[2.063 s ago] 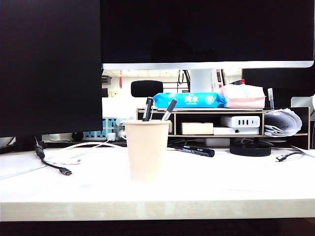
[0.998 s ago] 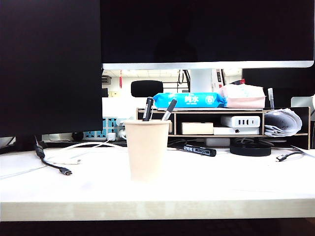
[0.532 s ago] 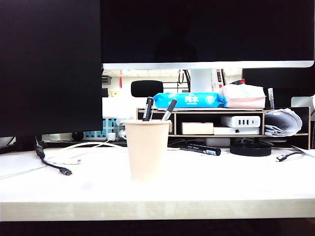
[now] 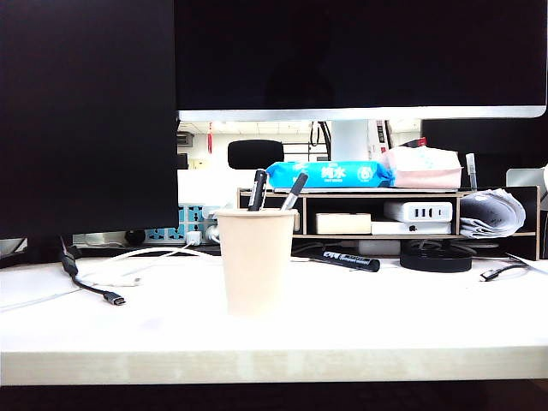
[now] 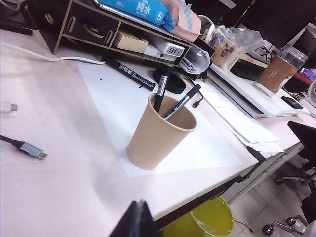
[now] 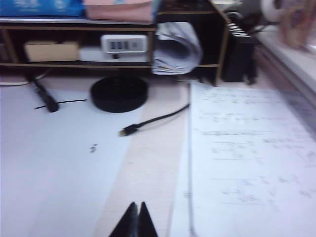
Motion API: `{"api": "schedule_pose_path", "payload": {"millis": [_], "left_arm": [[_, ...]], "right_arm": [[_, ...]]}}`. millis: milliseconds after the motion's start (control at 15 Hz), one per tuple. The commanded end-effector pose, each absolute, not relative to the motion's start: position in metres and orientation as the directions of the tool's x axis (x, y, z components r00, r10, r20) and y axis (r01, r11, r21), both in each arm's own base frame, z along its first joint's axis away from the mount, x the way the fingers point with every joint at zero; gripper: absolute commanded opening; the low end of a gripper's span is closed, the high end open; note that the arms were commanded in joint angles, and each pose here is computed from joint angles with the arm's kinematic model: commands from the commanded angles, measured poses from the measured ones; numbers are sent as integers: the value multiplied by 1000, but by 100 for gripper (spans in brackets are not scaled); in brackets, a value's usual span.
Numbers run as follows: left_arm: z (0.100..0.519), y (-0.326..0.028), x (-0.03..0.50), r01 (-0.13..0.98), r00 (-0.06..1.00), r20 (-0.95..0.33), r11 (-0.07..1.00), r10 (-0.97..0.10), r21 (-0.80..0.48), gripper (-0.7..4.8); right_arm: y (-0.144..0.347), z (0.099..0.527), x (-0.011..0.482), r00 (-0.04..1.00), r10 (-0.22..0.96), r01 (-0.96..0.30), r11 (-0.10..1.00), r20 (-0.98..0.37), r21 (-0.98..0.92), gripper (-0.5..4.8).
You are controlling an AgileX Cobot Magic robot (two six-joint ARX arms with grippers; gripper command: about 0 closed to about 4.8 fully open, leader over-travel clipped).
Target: Pick up the marker from the paper cup and put it on the table.
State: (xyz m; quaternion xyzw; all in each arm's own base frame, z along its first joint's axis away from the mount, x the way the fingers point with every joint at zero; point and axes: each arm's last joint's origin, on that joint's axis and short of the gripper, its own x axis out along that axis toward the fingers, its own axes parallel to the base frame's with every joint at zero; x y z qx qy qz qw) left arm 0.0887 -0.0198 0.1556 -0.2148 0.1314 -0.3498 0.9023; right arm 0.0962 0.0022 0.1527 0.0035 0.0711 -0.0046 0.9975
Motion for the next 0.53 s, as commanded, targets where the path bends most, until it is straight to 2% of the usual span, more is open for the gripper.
{"api": "schedule_pose_path", "payload": {"millis": [67, 532], "left_arm": [[154, -20, 89, 572, 717, -97, 662, -690, -485, -5], [154, -20, 89, 572, 717, -97, 662, -690, -485, -5]], "right_arm": [[-3, 153, 96, 989, -67, 73, 996, -132, 47, -1], [-5, 153, 96, 988, -82, 88, 995, -132, 45, -1]]}}
